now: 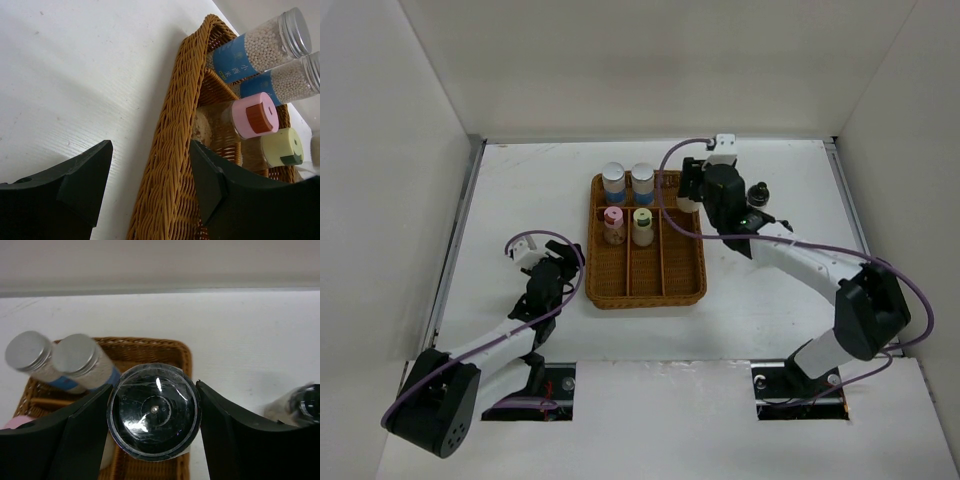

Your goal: Organize the condiment bottles

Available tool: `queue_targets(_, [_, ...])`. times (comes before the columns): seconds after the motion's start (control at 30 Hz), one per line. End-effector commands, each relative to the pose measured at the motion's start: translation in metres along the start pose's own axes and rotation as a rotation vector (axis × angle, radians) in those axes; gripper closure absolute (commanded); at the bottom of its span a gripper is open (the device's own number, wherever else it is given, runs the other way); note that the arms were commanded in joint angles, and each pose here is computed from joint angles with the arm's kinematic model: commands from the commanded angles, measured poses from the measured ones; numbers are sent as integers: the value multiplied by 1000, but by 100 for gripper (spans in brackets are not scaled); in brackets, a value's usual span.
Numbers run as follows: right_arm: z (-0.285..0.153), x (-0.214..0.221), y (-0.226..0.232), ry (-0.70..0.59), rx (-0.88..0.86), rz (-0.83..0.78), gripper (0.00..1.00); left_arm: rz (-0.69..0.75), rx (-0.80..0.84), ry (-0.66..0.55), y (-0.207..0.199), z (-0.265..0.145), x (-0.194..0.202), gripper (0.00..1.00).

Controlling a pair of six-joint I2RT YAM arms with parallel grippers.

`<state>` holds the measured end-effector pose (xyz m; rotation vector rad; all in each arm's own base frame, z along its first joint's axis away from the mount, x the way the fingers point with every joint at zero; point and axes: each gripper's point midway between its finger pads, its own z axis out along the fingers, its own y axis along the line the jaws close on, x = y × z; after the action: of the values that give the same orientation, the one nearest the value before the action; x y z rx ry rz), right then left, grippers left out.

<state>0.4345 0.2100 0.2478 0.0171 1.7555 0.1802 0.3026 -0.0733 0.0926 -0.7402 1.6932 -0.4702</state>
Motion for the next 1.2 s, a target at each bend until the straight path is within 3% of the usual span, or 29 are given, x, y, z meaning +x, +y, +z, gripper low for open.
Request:
queue_targets(0.0, [-4,-6,27,-49,-63,43,48,-43,44,-28,-14,3,-10,39])
queue_targets(0.4, [5,66,48,90,-111,32,45,-50,47,-28,-13,3,-11,39])
queue_targets(0.63, [0,94,47,131,-109,32,19,-55,60,-21,-16,3,-9,38])
queue_targets(0.83, [-25,53,40,48,-124,79,6,-53,62,-23,-17,3,-10,39])
queue_targets(1.0, [-56,19,-5,-51,-22,134,5,-50,64,-23,-17,2,-10,39])
queue_targets(1.17, [-92,10,-116,-171,353,204,9,-49,61,-13,-17,3,-6,39])
